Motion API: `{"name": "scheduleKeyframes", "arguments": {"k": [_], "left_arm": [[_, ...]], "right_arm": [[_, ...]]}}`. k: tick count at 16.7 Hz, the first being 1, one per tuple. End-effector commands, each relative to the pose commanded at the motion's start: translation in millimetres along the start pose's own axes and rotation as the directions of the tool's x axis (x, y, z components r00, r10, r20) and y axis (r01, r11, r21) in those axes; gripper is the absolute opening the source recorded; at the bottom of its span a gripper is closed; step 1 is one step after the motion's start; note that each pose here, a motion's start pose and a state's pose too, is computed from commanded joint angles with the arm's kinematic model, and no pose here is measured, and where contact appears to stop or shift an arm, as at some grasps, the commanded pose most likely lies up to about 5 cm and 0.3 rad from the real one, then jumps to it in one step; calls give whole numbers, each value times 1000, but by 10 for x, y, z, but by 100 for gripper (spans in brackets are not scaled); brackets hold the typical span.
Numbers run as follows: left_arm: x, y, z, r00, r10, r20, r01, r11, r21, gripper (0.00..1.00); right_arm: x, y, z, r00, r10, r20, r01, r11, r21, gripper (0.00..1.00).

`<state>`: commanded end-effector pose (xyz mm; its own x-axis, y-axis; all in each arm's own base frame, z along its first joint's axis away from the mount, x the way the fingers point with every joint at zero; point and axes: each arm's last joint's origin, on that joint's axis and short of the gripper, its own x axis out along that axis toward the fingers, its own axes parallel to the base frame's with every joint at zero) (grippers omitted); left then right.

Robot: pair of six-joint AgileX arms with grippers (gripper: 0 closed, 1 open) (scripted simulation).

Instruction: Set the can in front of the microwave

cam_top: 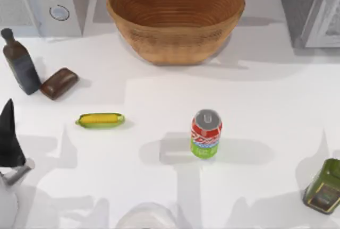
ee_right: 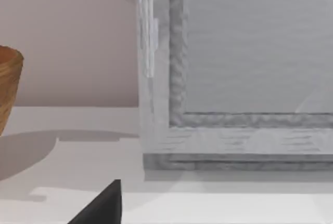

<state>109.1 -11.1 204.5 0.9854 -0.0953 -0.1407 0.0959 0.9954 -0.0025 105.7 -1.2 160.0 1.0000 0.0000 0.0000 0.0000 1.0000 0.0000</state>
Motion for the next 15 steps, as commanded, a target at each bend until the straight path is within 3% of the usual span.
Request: {"name": "scheduleKeyframes", "arguments": {"k": [4, 7, 11, 15], "left_arm": [[194, -162, 570, 963, -112, -244, 119, 993, 13, 100], [560, -411, 1000, 868, -186, -461, 223, 974, 26, 100], [1258, -1009, 1297, 648, -218, -730, 367, 929, 48, 100], [1884, -1812, 1158, 402, -158, -902, 493, 867, 68, 100]], "right_arm": [[0, 0, 0, 1000, 0, 0, 0, 1000, 0, 100], [0, 0, 0, 1000, 0, 0, 0, 1000, 0, 100], [0, 0, 0, 1000, 0, 0, 0, 1000, 0, 100], [0, 0, 0, 1000, 0, 0, 0, 1000, 0, 100]]}}
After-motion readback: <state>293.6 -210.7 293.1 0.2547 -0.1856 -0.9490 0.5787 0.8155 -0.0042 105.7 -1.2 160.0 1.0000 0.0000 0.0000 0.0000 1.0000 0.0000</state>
